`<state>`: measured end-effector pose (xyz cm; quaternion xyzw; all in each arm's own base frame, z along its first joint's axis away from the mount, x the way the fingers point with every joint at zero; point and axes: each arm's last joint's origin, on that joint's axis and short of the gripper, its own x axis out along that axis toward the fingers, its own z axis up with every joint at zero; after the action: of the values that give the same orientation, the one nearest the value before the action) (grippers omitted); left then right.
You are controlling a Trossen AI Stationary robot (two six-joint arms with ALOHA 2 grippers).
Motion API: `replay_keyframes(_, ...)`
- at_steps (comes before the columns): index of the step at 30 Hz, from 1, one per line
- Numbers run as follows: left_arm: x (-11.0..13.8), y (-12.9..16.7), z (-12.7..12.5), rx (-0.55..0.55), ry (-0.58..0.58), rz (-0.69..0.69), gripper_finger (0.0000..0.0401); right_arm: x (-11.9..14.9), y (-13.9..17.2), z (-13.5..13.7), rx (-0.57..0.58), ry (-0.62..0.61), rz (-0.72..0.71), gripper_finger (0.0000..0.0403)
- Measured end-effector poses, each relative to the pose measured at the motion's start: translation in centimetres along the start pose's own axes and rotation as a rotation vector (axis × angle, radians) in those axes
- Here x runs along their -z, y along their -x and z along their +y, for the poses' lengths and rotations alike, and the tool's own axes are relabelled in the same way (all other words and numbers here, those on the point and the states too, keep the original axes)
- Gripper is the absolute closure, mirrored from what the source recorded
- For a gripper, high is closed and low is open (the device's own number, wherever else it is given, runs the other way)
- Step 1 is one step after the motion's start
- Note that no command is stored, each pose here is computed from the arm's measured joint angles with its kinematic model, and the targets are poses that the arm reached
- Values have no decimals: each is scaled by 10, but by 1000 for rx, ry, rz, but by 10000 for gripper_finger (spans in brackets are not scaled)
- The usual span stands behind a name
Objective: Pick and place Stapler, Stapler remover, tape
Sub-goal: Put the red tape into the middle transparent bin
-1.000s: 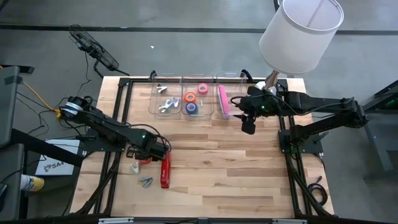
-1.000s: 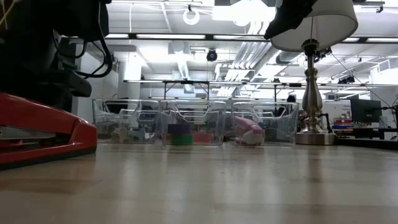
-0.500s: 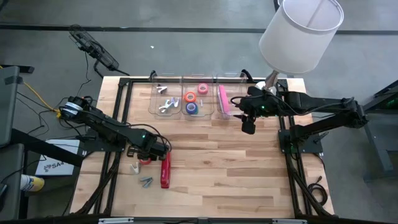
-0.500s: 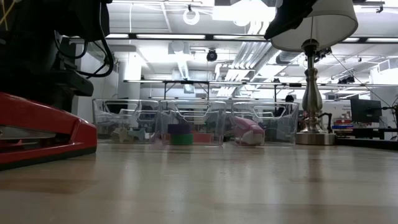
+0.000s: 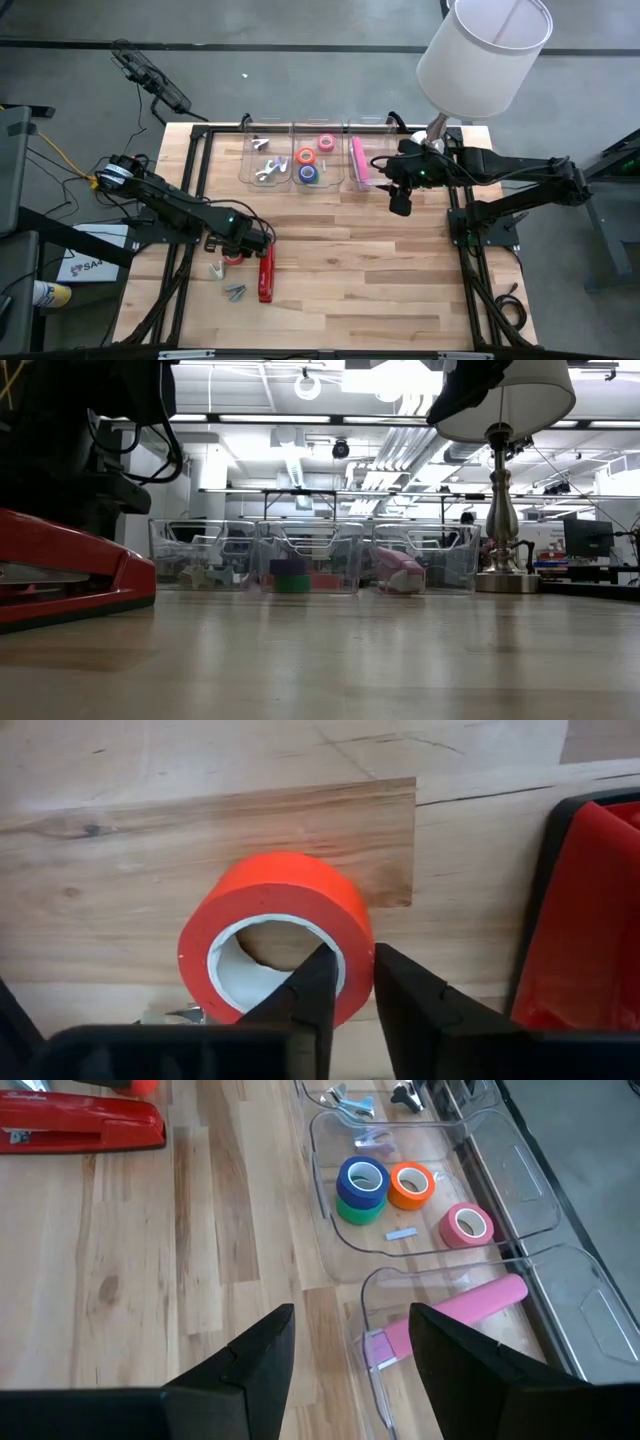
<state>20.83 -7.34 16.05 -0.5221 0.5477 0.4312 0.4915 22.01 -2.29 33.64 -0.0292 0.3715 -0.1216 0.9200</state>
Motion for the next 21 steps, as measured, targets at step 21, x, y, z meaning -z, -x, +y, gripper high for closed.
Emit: replay_keyframes(21, -1, -13, -5, -31, -42, -26, 252, 0, 0, 0, 0, 9, 0, 214)
